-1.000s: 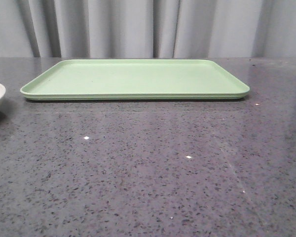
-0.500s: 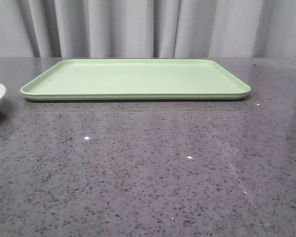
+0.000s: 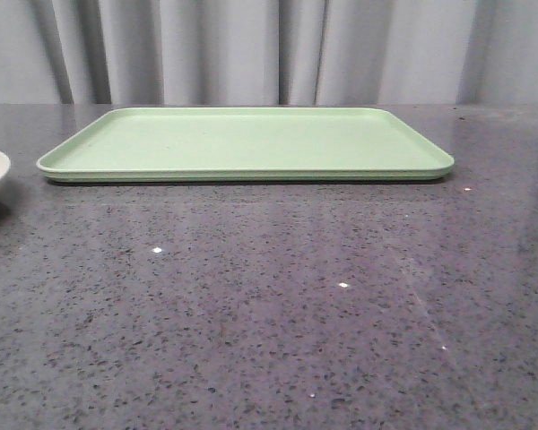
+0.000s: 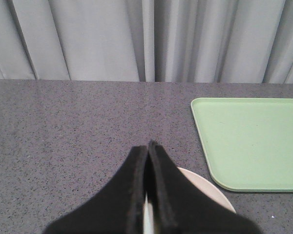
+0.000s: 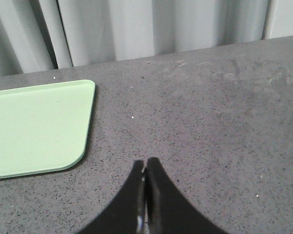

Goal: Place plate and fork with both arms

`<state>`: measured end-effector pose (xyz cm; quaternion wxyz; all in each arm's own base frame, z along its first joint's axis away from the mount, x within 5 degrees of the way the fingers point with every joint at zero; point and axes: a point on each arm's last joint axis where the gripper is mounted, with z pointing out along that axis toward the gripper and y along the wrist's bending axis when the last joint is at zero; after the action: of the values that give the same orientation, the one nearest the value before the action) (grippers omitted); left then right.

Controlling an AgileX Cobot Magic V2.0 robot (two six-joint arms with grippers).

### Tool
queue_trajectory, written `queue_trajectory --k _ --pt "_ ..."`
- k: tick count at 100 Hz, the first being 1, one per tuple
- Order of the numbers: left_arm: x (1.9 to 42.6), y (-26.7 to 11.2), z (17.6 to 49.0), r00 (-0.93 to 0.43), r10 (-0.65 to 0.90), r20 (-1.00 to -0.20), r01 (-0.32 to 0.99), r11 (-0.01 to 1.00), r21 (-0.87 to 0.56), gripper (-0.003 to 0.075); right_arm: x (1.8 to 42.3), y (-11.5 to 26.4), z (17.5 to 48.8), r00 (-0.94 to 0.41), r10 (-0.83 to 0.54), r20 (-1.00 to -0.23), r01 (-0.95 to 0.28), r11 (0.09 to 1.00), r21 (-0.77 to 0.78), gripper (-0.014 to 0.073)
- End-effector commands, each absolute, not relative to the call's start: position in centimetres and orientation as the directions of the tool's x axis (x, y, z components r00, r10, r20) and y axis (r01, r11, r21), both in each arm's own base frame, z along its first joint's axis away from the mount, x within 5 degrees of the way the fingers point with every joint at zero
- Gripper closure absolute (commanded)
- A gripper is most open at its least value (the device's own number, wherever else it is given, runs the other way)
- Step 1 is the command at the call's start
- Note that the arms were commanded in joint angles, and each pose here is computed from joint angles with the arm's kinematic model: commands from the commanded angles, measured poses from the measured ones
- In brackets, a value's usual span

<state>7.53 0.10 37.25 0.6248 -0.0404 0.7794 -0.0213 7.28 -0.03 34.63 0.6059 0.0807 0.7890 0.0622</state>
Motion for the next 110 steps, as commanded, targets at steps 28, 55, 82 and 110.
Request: queue_trajectory --k 28,55,82,110 --pt "11.5 0.2 39.8 -0.255 -0.104 -0.961 -0.041 0.994 -0.097 0.0741 12.2 0.0 38.5 -0.357 0.184 -0.916 0.077 0.983 0.167 0.0662" --pt "11.9 0.3 39.6 -0.278 -0.097 -0.956 -0.045 0.995 -0.088 0.0681 12.8 0.0 38.4 -0.356 0.184 -0.916 0.076 0.983 0.168 0.0662" --pt "11.9 0.7 39.4 -0.294 -0.039 -0.955 -0.068 0.998 -0.020 0.0296 12.9 0.0 38.2 -0.375 0.184 -0.909 0.080 0.983 0.166 0.0615" --pt "12.2 1.4 38.7 -0.411 -0.048 -0.910 -0.146 0.989 0.014 0.0244 13.8 0.0 37.7 -0.407 0.182 -0.895 0.086 0.983 0.161 0.0250"
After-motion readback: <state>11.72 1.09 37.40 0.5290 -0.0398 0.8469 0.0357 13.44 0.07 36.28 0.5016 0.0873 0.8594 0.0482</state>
